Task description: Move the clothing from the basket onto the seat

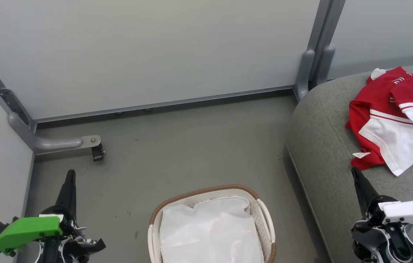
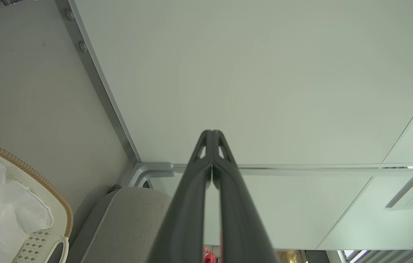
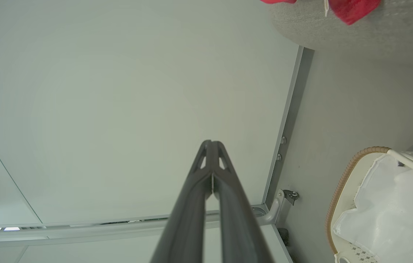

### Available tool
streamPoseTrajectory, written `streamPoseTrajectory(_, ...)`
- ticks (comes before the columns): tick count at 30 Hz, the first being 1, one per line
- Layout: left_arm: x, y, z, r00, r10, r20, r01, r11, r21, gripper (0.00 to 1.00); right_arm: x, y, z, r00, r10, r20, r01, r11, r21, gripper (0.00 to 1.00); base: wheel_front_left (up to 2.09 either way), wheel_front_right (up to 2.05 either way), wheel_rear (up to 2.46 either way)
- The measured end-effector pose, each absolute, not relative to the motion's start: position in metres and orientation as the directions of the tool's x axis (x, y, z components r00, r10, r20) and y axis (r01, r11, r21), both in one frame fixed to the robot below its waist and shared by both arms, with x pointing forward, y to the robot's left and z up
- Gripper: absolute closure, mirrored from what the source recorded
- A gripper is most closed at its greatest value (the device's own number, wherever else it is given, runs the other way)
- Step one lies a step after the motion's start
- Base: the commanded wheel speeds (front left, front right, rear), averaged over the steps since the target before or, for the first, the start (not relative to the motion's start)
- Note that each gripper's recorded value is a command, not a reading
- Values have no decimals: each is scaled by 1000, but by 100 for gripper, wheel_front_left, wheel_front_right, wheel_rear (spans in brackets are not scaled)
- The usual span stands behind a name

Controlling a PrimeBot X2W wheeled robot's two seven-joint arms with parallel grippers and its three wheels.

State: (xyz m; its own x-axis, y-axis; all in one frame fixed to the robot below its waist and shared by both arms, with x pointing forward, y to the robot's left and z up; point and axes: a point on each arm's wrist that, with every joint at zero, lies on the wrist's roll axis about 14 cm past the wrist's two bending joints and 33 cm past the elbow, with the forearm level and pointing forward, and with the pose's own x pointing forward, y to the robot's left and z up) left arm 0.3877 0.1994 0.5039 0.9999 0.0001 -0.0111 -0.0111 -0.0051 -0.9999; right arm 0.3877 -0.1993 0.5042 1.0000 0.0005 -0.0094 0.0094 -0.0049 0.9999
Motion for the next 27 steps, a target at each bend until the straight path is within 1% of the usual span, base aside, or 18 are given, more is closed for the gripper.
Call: streamPoseTrajectory(27,388,199,504,1000,0,-11,-11,-5,-1000,100,388,-199,504,1000,0,-9,9,-5,1000,100,0,0,0)
